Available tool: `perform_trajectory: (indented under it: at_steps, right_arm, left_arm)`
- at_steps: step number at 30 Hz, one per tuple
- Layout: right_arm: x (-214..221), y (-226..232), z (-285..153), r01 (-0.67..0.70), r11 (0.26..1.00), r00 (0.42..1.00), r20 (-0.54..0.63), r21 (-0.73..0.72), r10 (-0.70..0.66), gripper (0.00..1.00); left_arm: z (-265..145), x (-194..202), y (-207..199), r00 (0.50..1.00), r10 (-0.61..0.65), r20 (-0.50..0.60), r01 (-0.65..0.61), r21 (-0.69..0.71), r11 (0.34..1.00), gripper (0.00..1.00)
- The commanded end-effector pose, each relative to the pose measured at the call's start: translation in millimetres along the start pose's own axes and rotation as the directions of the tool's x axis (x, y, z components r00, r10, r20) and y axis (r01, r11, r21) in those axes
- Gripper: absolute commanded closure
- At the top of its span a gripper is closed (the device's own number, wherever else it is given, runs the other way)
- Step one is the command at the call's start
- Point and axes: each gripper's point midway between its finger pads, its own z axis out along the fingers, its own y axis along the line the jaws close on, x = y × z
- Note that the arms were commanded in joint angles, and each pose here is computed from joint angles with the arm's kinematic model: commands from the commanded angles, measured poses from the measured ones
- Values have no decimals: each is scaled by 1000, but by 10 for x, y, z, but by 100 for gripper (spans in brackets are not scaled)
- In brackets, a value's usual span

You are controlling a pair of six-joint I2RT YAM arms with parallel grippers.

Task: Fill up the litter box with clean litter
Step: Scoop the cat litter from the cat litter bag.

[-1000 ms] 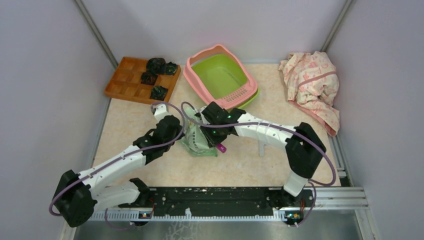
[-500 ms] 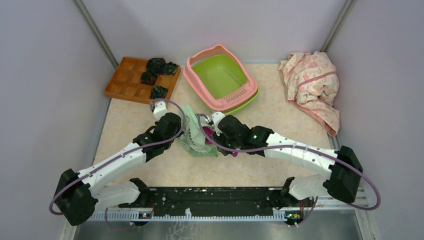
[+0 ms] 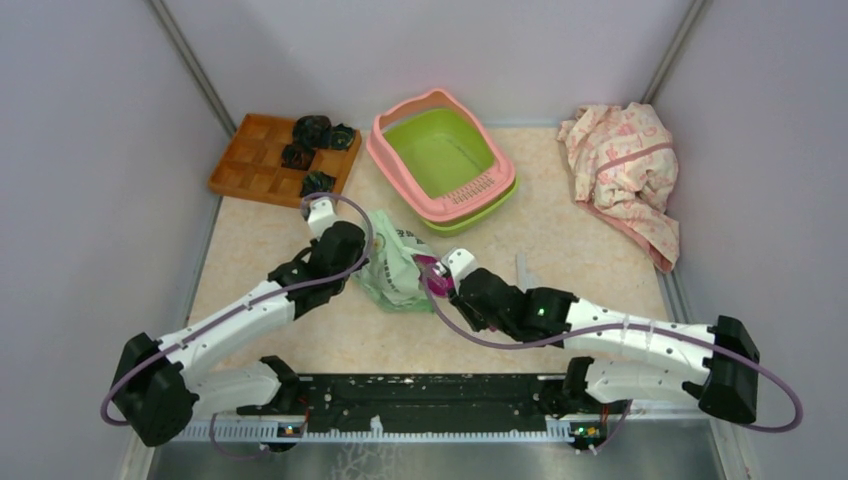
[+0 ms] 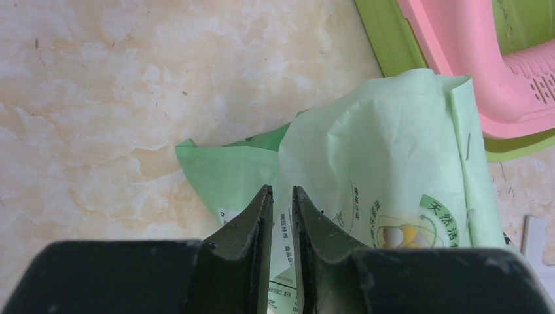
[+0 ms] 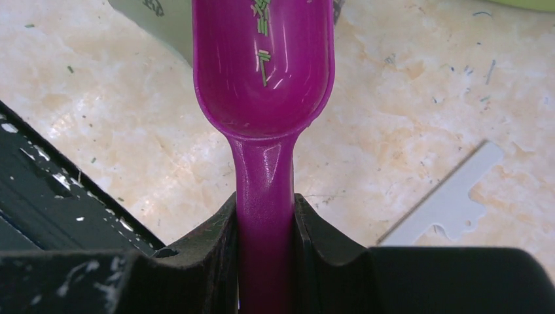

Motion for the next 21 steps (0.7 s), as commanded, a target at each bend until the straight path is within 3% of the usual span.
perform_trajectory:
  at_steps: [1,12,21]
  right_arm:
    - [-200,-183,-183,-42,992,990,138,123,25,100]
    - [-300,-319,-404,-111,979,975,211,168,74,100]
    - [-798,-728,-1003,-214,954,962,217,212,168,100]
  left_arm:
    - [0,-107,-79,1000,2,24,-2,-1,1000,77]
    - [59,-124,-124,999,24,27,-24,-11,1000,77]
    - [55,-149,-163,999,24,31,-24,2,1000,76]
